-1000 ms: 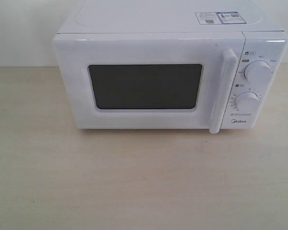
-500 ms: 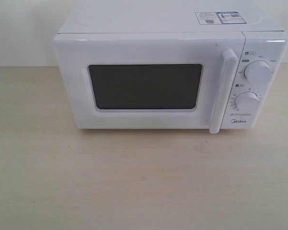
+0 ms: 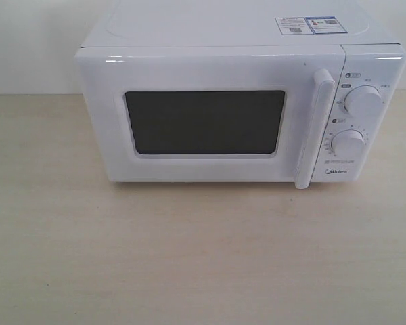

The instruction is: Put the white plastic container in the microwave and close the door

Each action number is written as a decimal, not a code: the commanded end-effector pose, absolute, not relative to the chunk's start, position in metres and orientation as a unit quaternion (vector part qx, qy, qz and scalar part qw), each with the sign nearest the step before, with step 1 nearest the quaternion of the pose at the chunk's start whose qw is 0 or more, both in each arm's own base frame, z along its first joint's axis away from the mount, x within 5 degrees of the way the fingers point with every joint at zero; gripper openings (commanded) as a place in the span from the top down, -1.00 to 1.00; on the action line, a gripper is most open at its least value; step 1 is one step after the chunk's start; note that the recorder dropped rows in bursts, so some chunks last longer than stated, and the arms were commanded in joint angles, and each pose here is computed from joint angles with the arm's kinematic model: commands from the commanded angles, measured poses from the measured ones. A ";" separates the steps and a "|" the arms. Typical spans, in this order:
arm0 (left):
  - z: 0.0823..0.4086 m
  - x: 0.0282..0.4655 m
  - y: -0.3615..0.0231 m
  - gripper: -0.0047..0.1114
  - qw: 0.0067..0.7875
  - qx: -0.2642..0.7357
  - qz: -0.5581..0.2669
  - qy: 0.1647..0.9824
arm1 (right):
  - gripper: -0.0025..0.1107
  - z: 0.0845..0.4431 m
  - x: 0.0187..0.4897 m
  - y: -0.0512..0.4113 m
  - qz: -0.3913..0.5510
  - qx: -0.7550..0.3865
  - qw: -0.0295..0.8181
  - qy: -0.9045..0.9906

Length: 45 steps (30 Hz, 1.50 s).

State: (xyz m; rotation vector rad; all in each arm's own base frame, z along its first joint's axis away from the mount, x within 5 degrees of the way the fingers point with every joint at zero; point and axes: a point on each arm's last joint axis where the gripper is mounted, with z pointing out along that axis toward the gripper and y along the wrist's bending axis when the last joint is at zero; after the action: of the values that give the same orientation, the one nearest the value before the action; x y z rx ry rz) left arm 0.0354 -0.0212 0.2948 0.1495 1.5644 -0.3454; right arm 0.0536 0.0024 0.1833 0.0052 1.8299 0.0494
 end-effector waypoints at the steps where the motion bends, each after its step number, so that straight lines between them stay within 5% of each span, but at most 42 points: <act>1: 0.269 0.045 -0.021 0.84 0.659 -0.026 -0.227 0.717 | 0.96 0.183 0.054 0.002 0.019 0.003 0.614 0.789; 4: 0.239 0.056 -0.011 0.84 0.697 0.069 -0.052 0.712 | 0.96 0.183 0.054 0.002 0.019 0.003 0.614 0.789; 6: 0.221 0.056 -0.009 0.84 0.711 0.096 -0.005 0.697 | 0.96 0.183 0.054 0.002 0.019 0.003 0.614 0.789; 17: 0.193 0.055 -0.010 0.84 0.644 -0.024 -0.124 0.754 | 0.96 0.183 0.054 0.002 0.019 0.003 0.614 0.789; 28: 0.192 0.055 -0.010 0.84 0.648 0.041 -0.068 0.757 | 0.96 0.183 0.054 0.002 0.019 0.003 0.614 0.789; 45: 0.186 0.054 -0.005 0.84 0.625 0.011 -0.041 0.779 | 0.96 0.183 0.054 0.002 0.019 0.003 0.614 0.789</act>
State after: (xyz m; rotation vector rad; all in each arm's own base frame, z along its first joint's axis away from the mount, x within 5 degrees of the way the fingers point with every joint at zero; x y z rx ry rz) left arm 0.0543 -0.0055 0.1872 0.0235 1.7839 -0.0974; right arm 0.0536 0.0024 0.1833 0.0080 1.8299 0.0515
